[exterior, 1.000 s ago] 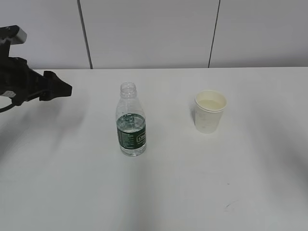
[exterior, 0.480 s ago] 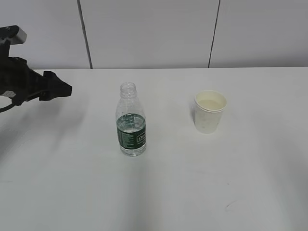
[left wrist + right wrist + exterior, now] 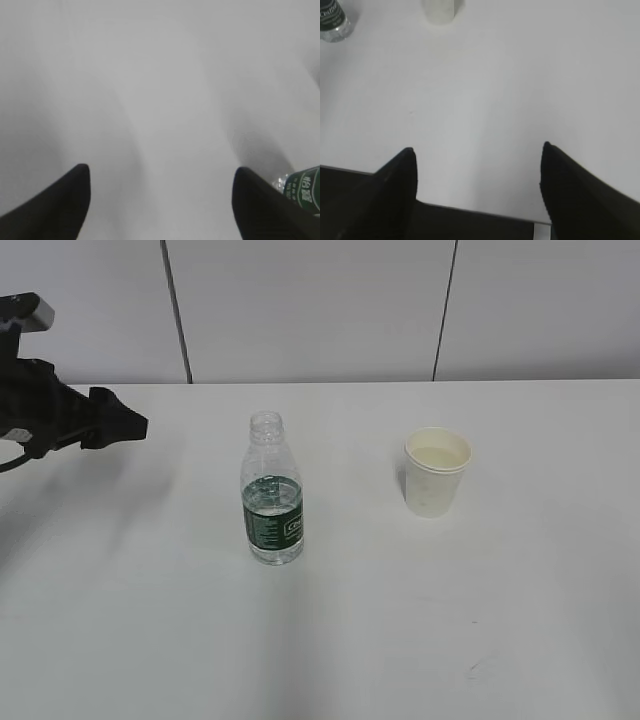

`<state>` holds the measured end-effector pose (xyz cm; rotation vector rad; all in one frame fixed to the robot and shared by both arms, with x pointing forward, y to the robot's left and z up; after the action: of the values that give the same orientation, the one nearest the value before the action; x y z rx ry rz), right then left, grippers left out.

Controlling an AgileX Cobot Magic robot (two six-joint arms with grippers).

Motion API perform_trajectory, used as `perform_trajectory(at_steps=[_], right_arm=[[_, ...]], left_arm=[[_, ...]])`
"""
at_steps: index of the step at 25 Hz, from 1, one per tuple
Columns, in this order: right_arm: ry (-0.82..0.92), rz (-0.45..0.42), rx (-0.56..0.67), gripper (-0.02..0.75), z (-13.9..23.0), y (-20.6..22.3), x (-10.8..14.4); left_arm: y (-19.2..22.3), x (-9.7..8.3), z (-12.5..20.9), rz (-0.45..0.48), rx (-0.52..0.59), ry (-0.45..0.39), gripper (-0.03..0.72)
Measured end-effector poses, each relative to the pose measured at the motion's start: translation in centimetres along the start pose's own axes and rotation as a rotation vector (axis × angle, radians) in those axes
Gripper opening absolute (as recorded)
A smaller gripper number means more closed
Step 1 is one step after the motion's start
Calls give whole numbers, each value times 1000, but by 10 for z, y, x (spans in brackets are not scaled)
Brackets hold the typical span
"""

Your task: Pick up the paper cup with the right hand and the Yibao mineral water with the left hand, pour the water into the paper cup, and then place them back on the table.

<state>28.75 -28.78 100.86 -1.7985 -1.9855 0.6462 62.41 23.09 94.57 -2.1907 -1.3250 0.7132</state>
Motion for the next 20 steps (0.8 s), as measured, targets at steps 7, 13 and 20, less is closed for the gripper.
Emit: perform_trajectory(at_steps=[7, 13, 20], right_arm=[[3, 9, -55, 593, 3, -7, 0], [6, 11, -55, 613, 3, -7, 0], [6, 11, -55, 596, 3, -7, 0]], left_arm=[[0, 0, 0, 0, 0, 0, 531], [0, 0, 0, -2, 0, -1, 531], [0, 0, 0, -1, 0, -1, 531]])
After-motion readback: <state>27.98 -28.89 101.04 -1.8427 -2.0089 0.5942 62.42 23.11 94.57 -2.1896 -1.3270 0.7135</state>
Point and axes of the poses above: a point on each arm's last joint axis where the gripper is mounted, y pointing out along that axis toward the gripper, x along the wrist's bending axis when the last joint is at zero, z = x × y, the point moved 6 cm from there along y, pointing out along that axis toward the gripper
